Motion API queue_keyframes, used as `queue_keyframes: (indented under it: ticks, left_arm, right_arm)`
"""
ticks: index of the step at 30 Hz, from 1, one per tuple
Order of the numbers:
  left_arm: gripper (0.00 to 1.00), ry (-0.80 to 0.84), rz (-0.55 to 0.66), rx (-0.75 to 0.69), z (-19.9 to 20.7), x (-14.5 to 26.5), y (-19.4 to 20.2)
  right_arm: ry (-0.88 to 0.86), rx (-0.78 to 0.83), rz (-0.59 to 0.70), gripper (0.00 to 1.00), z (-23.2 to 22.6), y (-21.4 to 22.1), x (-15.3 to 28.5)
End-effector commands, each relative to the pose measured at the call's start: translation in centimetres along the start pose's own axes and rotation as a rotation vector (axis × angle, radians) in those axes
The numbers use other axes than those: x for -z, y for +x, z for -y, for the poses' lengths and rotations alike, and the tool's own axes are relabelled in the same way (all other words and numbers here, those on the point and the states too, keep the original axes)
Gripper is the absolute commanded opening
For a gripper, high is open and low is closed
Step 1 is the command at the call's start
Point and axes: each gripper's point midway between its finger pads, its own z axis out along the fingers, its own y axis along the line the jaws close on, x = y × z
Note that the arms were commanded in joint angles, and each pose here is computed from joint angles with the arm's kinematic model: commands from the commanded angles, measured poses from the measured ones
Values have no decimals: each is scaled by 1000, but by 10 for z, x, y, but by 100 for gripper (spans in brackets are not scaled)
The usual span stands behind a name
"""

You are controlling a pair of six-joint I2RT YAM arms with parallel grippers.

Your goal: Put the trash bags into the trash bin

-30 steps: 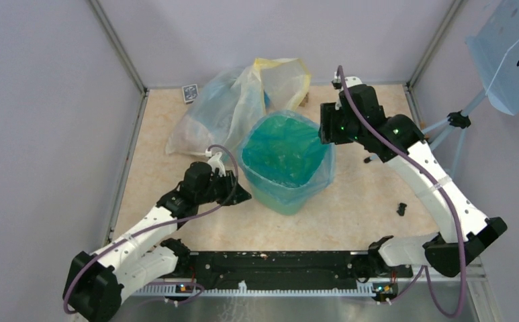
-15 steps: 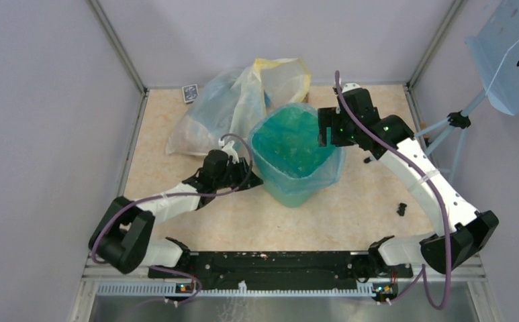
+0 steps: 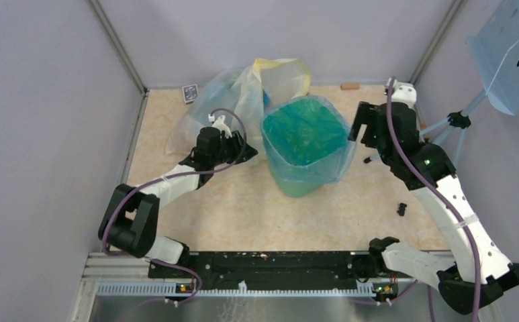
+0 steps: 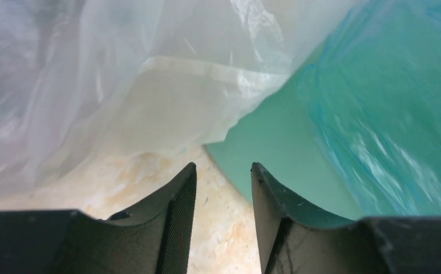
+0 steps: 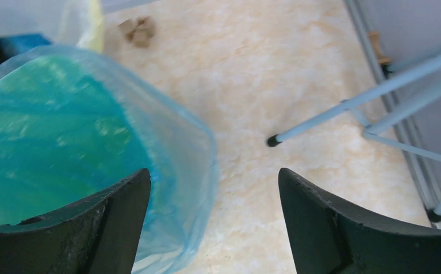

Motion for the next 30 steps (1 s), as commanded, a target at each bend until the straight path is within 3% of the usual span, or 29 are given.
queue_keyframes:
  ticks: [1, 6, 12, 20, 26, 30]
  left_arm:
    - [47, -81, 61, -62, -7, 40, -9]
    - [47, -244, 128, 39, -47, 65, -4]
    - [46, -386, 230, 260, -111, 81, -5]
    - [60, -560, 494, 531, -176, 123, -36]
    - [69, -555, 658, 668, -210, 136, -68]
    - [75, -407, 596, 699, -202, 95, -84]
  right_arm:
    - [176, -130, 81, 79, 54, -8, -9]
    - [79, -236, -58, 78, 50, 29, -48]
    - [19, -302, -127, 76, 33, 66, -86]
    - [6, -326, -197, 75, 26, 103, -127]
    - [-101, -348, -244, 74, 5, 129, -146]
    - [-165, -363, -284, 73, -13, 148, -150]
